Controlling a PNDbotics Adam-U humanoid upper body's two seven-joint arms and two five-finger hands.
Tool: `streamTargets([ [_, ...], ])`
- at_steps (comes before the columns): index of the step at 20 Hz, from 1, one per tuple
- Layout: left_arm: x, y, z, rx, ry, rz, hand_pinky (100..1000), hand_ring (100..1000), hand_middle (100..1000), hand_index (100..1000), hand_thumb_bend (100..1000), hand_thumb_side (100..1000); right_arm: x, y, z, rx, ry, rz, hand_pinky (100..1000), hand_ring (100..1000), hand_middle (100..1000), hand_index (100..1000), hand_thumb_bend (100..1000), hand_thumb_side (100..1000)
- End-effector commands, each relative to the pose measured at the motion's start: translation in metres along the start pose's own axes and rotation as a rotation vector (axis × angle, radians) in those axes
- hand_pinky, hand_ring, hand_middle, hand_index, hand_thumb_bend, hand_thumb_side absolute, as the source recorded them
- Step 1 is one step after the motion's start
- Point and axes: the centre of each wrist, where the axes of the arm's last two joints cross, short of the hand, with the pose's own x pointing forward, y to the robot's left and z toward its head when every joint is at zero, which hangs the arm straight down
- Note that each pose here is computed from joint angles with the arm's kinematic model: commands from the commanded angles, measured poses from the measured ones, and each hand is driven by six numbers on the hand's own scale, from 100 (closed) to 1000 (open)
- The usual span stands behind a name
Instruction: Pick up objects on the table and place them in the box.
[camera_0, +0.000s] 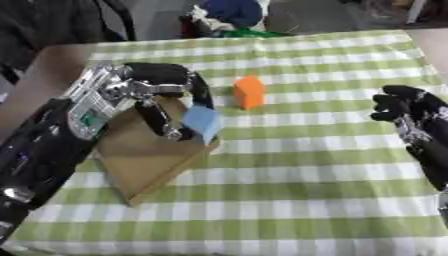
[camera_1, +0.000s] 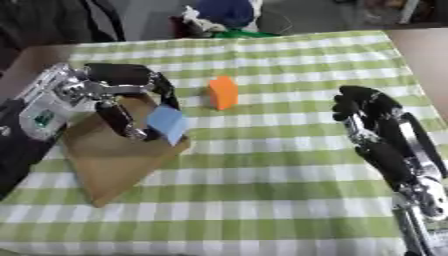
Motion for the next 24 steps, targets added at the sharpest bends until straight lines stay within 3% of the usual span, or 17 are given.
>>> streamTargets([
  [1, -0.014, 0.003, 0.029, -0.039, 0.056, -0.026, 756, 659, 486, 678, 325, 100, 0.004, -0.006, -0.001, -0.007, -0.011, 0.023, 732, 842, 569, 790, 100, 459],
  [5, -0.022, -0.013, 0.041, -0.059, 0.108, 0.016, 759, 668, 501, 696, 366, 100, 0.003, -0.006, -0.001, -0.006, -0.011, 0.023, 732, 842, 569, 790, 100, 458],
  [8, -0.022, -0.016, 0.042, -0.073, 0.116, 0.017, 781, 713, 629, 791, 642, 215, 0.003, -0.006, -0.001, -0.007, -0.012, 0.024, 732, 841, 569, 790, 100, 458],
  [11, -0.022, -0.008, 0.04, -0.053, 0.127, -0.005, 804, 735, 689, 833, 815, 313, 0.003, -0.006, 0.0, -0.007, -0.011, 0.023, 732, 842, 569, 790, 100, 459],
  [14, -0.021, 0.007, 0.038, -0.009, 0.14, -0.035, 812, 735, 694, 841, 818, 341, 0.003, -0.006, 0.0, -0.008, -0.011, 0.022, 732, 841, 569, 790, 100, 459],
  [18, -0.02, 0.033, 0.029, 0.114, 0.158, -0.043, 790, 716, 675, 831, 737, 341, 0.002, -0.005, 0.0, -0.008, -0.008, 0.019, 732, 841, 569, 790, 100, 460],
  [24, -0.019, 0.053, -0.017, 0.18, 0.136, 0.005, 767, 706, 663, 829, 726, 368, 0.003, -0.004, 0.0, -0.004, -0.01, 0.012, 732, 841, 569, 789, 100, 461],
])
